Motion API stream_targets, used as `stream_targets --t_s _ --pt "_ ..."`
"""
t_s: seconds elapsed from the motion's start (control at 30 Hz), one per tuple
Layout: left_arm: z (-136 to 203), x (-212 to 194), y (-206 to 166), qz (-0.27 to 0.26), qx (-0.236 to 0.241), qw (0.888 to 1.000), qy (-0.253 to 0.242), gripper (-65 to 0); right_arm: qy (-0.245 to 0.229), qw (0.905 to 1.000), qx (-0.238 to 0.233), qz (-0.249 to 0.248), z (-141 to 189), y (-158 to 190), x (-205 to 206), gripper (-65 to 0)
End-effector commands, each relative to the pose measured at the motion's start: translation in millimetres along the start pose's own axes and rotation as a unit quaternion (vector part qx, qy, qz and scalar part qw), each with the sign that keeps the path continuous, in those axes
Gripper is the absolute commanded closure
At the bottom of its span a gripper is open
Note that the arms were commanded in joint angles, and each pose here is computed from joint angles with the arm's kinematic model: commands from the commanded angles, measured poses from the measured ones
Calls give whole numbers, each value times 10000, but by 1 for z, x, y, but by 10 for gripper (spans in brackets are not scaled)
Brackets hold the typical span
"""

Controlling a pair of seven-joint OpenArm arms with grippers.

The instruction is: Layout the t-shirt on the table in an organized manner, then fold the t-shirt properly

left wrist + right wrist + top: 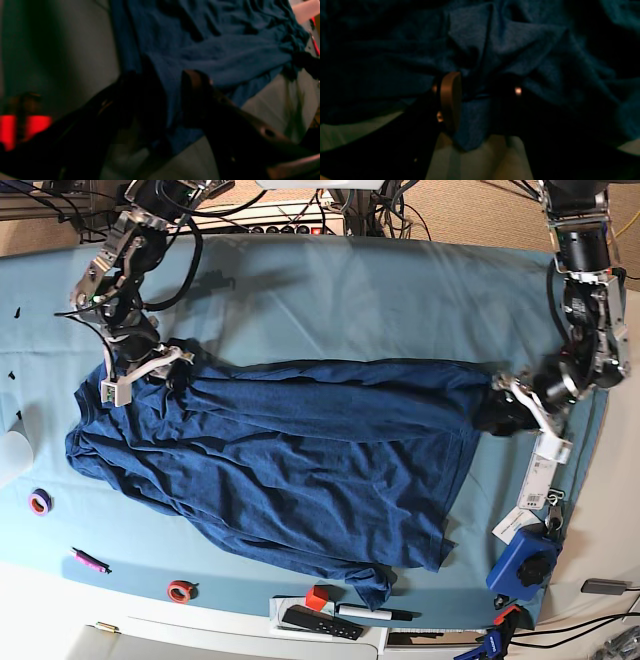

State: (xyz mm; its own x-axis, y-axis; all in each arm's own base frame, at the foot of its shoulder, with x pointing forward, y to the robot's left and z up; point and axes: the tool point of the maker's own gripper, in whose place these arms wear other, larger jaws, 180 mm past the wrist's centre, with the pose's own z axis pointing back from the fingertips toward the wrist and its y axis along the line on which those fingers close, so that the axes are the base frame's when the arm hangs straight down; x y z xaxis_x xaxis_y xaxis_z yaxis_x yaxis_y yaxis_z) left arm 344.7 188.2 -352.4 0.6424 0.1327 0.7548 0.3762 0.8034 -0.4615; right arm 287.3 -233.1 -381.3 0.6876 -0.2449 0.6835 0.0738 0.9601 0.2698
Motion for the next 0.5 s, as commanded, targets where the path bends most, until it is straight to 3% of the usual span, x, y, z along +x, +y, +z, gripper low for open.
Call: stream_targets --t_s 0.0,0.17,0.47 --pt "10 27 2 -153 -15 9993 -344 -299 -144 9998 -23 101 4 -2 12 -262" --pt "19 32 10 -247 89 9992 -309 -299 -103 9998 126 138 5 2 12 -362" --pt "46 55 30 -461 342 9975 -403 -299 -189 9983 466 -311 13 5 10 -363"
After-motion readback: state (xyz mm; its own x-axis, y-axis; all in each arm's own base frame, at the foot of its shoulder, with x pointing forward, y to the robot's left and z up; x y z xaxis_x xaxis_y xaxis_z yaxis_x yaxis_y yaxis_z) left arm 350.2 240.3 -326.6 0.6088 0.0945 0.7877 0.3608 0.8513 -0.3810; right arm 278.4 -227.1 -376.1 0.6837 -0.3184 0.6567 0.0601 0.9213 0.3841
